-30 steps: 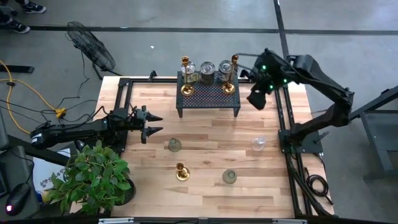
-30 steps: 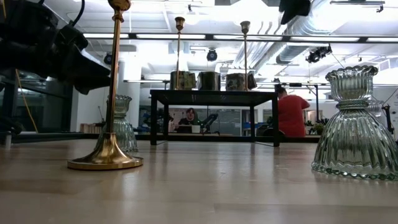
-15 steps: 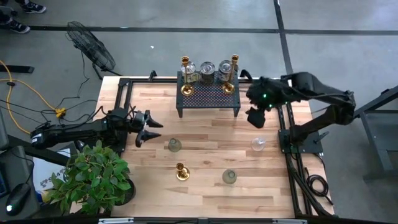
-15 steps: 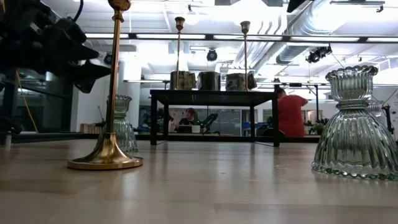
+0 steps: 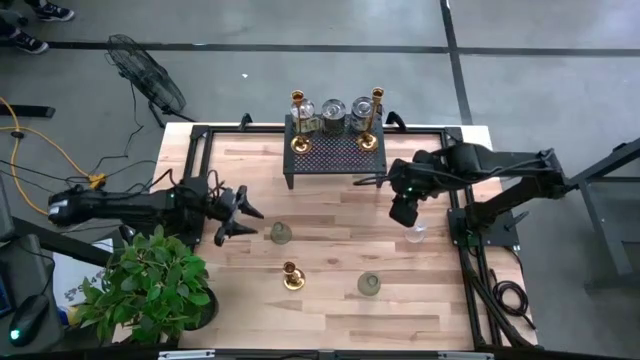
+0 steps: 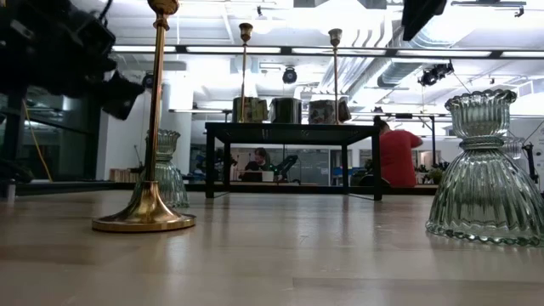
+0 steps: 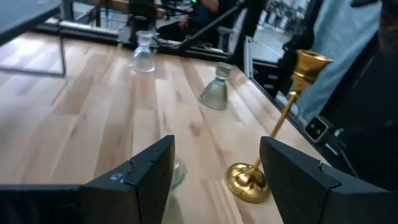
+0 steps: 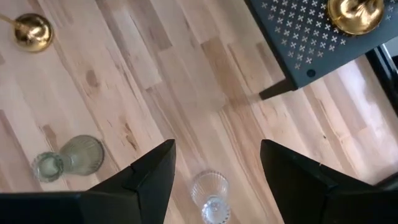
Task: Stock candles on shelf
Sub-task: Put the gold candle holder on the shelf
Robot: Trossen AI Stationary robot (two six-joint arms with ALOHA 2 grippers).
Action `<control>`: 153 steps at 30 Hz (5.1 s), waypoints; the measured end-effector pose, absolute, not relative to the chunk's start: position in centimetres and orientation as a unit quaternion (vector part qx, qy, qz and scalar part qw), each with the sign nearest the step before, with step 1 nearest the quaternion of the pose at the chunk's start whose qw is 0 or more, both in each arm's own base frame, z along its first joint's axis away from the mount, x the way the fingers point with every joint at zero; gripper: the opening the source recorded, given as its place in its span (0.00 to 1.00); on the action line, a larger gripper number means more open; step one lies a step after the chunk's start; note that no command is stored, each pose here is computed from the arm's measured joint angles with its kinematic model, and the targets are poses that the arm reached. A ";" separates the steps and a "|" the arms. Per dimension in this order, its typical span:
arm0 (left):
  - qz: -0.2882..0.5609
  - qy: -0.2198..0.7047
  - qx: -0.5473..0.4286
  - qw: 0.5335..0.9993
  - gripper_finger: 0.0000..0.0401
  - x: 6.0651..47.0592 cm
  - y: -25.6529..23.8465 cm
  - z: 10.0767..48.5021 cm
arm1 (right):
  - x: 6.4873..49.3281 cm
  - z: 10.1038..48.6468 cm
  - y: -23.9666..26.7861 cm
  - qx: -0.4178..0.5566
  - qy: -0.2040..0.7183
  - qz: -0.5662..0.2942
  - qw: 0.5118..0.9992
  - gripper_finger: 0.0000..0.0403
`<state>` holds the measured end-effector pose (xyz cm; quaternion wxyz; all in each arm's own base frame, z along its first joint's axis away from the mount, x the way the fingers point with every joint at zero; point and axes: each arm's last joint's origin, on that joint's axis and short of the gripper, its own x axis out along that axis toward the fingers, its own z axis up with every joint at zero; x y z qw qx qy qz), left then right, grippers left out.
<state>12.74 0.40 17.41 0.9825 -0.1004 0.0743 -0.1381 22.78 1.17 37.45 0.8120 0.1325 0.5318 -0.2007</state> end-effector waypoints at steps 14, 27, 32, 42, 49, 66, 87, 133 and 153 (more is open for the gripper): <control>-0.141 0.164 -0.013 0.976 0.57 16.7 -4.8 18.9 | 22.5 37.4 3.5 0.131 0.507 -0.232 0.820 0.56; -0.143 0.220 0.011 0.965 0.57 20.8 -8.4 19.2 | 22.1 37.5 5.4 0.117 0.491 -0.232 0.831 0.56; -0.160 0.203 0.002 0.966 0.57 22.8 -9.3 19.3 | 21.9 37.5 6.2 0.117 0.488 -0.226 0.835 0.56; -0.197 0.199 -0.024 0.960 0.57 23.8 -11.1 18.3 | 21.5 37.5 7.5 0.105 0.490 -0.203 0.841 0.56; -0.164 0.156 -0.019 0.974 0.57 23.7 -12.3 18.8 | 21.2 37.5 8.3 0.097 0.483 -0.200 0.847 0.56; -0.142 0.157 -0.029 0.977 0.48 23.8 -12.1 18.7 | 20.6 37.6 9.5 0.085 0.460 -0.209 0.859 0.56; -0.143 0.160 -0.026 0.976 0.04 23.7 -12.1 18.7 | 20.7 37.6 9.5 0.079 0.452 -0.217 0.861 0.56; 0.352 0.016 -0.094 0.931 0.02 31.8 4.8 32.8 | 21.0 38.0 9.2 0.058 0.400 -0.258 0.878 0.56; 0.469 0.071 -0.094 0.875 0.02 39.6 7.6 33.7 | 21.0 38.0 9.2 0.053 0.398 -0.260 0.878 0.56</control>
